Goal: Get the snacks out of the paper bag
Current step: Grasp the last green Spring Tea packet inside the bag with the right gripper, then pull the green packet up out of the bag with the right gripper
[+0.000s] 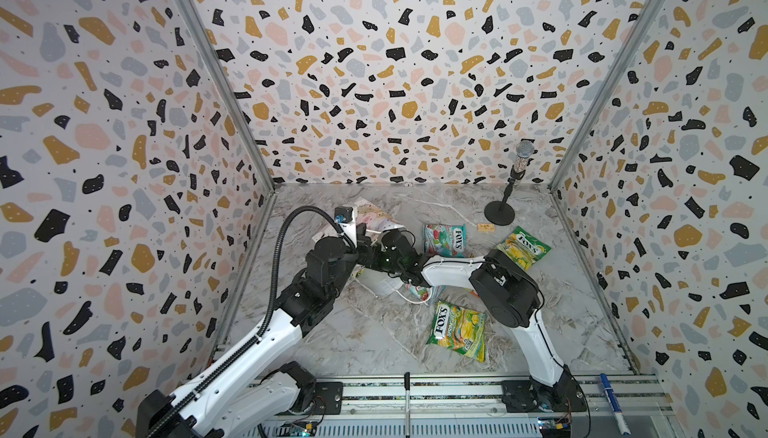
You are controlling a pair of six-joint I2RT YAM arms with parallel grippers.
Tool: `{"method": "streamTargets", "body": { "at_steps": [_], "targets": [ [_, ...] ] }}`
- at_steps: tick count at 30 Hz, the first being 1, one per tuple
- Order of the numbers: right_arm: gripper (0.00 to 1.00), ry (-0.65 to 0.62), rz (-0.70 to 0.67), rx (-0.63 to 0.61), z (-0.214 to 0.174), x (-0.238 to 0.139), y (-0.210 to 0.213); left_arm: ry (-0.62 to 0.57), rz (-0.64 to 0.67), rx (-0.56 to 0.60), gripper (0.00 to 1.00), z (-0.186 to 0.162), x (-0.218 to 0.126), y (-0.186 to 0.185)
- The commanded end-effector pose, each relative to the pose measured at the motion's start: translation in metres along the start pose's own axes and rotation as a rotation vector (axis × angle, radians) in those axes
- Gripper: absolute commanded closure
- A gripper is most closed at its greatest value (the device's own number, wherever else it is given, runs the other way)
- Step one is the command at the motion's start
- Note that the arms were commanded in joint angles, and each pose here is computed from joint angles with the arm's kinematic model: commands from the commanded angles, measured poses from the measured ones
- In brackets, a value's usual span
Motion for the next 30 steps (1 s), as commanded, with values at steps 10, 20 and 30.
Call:
{"method": "streamTargets", "body": {
  "at_steps": [10,20,30],
  "targets": [
    [1.00,-0.044,0.138,-0.157,0.020,-0.060,0.044,-0.068,0.059,-0.016,1.00,0.006,0.002,0.003],
    [1.00,-0.040,0.181,-0.249,0.026,-0.095,0.064,-0.062,0.082,-0.005,1.00,0.006,0.003,0.004],
    [1.00,-0.038,0.206,-0.343,0.031,-0.129,0.079,-0.058,0.101,-0.001,1.00,0.005,0.004,0.006]
  ]
}}
Point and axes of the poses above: each gripper's point midway between its finger pads, its own x axis out along the fingers, its own y axis along the line the jaws close on, z = x × y, the point moved 9 cm from there along -x, back along the fingers, and after that the axes turned 12 degrees about -x, right-handed, at the moved point
